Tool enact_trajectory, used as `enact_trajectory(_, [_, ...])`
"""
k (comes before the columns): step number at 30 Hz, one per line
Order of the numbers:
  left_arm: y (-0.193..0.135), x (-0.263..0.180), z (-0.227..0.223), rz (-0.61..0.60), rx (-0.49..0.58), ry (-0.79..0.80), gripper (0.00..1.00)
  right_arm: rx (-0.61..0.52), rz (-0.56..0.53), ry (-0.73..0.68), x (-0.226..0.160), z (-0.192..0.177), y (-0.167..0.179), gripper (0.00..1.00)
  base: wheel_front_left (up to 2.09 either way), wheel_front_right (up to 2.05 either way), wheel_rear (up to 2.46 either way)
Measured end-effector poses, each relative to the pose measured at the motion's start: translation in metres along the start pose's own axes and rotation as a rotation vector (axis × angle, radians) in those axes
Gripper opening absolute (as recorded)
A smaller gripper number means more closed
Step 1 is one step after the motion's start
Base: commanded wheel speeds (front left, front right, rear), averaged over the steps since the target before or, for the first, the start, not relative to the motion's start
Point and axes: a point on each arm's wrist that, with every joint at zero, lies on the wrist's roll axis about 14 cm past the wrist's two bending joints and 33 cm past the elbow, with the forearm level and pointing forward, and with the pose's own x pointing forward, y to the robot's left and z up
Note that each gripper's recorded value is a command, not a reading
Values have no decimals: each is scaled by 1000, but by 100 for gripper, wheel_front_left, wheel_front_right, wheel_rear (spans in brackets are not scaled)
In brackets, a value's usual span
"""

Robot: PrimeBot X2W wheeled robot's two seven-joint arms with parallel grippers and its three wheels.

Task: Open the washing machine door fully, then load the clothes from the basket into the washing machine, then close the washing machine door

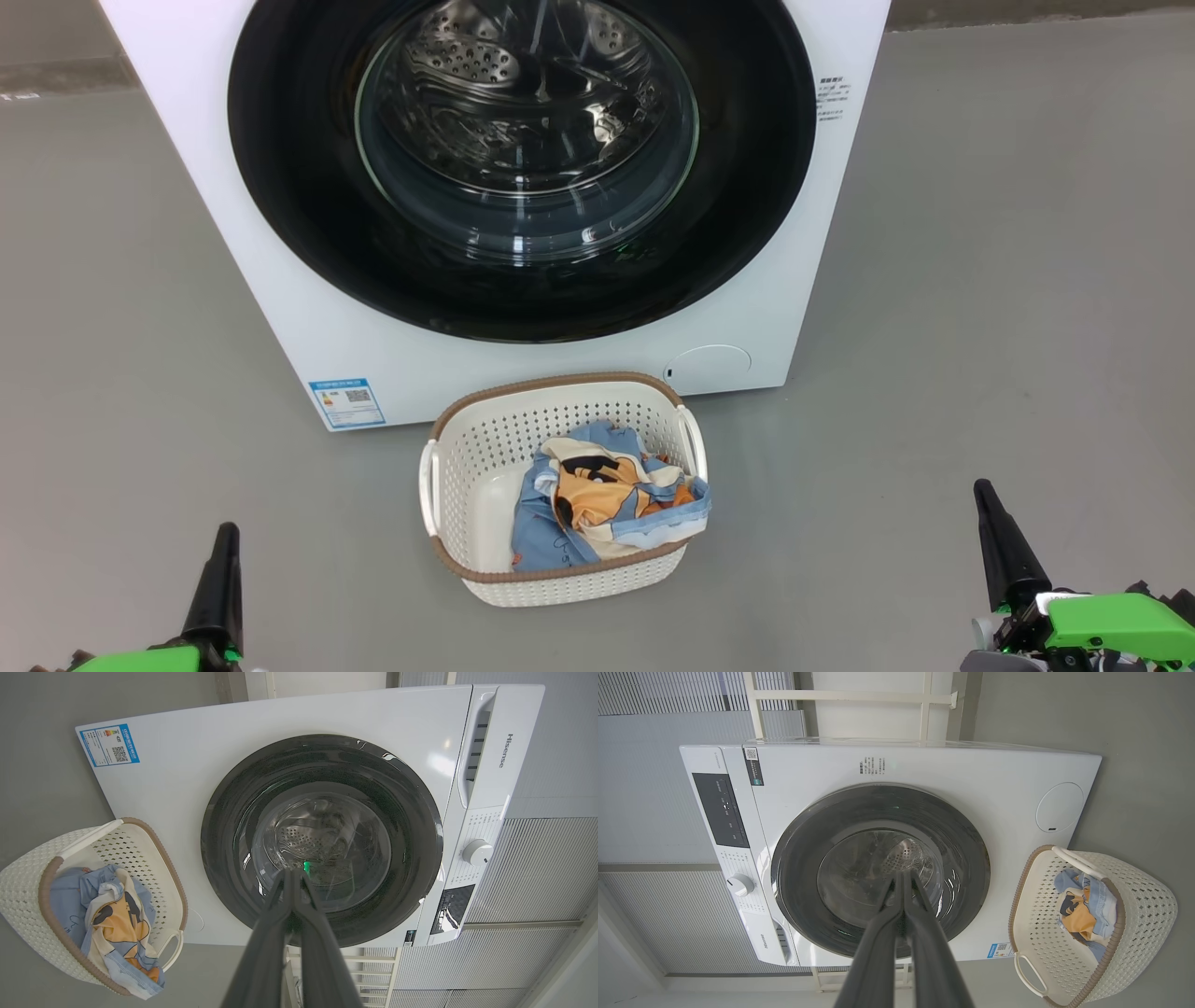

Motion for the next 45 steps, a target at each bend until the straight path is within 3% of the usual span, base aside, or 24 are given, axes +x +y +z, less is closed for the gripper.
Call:
enact_trajectory(12, [0, 0, 0, 0, 0, 0, 0, 0, 0, 0, 0, 0, 0, 0, 0, 0, 0])
enact_trajectory(13, [2, 0, 0, 5, -1, 0, 100, 1, -5, -1, 0, 0, -2, 100, 0, 0, 0])
enact_trajectory(19, [33, -14, -8, 97, -29, 3, 100, 14, -93, -5, -13, -1, -32, 100, 0, 0, 0])
enact_trajectory(34, [27, -11, -5, 82, 34, -2, 100, -78, -86, 8, -9, -10, -28, 100, 0, 0, 0])
enact_trajectory(45, [27, -10, -6, 84, 160, 17, 100, -212, -72, 19, -4, -14, -22, 100, 0, 0, 0])
